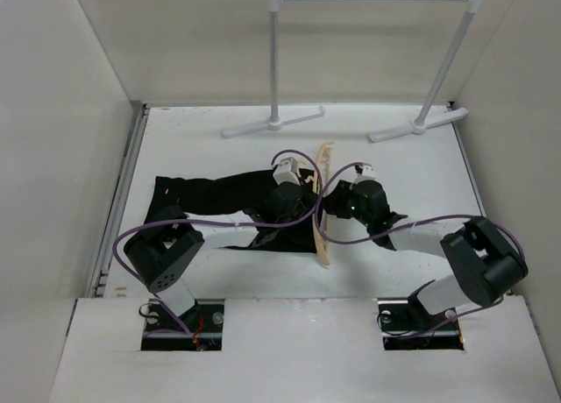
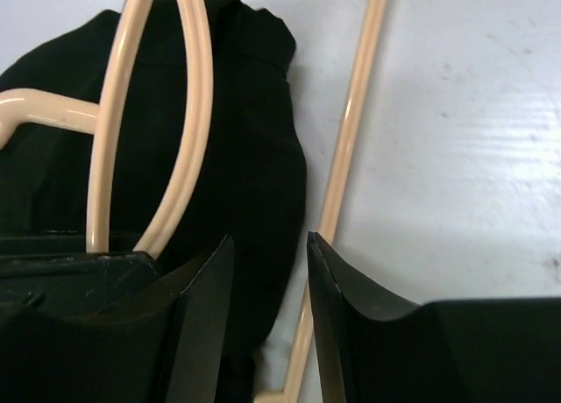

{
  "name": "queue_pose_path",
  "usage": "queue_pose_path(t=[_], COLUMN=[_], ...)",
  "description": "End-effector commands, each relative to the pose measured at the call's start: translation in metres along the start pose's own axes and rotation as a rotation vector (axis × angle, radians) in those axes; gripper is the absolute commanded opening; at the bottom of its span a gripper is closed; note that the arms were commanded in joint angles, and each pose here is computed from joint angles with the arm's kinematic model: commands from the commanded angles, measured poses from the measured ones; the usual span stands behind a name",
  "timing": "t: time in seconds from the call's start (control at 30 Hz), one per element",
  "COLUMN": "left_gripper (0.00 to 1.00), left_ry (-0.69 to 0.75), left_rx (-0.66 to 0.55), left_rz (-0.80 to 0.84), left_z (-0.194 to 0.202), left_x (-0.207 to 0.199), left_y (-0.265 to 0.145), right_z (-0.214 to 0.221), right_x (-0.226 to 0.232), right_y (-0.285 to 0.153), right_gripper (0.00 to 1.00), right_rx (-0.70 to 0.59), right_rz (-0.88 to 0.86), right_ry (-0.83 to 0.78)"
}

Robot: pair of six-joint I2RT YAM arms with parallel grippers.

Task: Place the trousers on the hanger
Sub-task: Place trousers on hanger

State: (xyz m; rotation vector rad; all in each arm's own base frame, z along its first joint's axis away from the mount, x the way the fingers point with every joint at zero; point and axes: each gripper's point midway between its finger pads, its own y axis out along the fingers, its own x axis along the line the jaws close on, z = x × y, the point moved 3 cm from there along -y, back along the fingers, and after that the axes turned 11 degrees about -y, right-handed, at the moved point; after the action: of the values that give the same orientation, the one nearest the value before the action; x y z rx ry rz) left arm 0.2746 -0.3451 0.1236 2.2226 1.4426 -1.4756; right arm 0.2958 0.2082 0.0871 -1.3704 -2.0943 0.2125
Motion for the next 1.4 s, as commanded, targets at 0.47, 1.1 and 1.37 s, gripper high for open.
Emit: queue_pose_path(t=[0.47,1.1,1.37], left_gripper=[0.05,0.05,0.04], left_ry=[-0.088,-0.129,-0.104], left_rx=[-0.041,-0.058,-0.063], left_rz=[0.049,0.011,-0.047], left_z=[-0.015,-0.021,-0.037], left_x=[0.000,0.027,0.046], left_y=[0.000,-0.003,-0.017], right_z=[-0.024,-0.035,-0.088], right_x=[0.026,0.042,0.025], right_y=[0.040,0.042,0.013], right_gripper=[0.48,0.13,0.10], right_rx=[-0.067,-0.143,-0.201], right_rz=[-0.155,-0.303,-0.239], right_ry=[-0.006,0.208,0.190])
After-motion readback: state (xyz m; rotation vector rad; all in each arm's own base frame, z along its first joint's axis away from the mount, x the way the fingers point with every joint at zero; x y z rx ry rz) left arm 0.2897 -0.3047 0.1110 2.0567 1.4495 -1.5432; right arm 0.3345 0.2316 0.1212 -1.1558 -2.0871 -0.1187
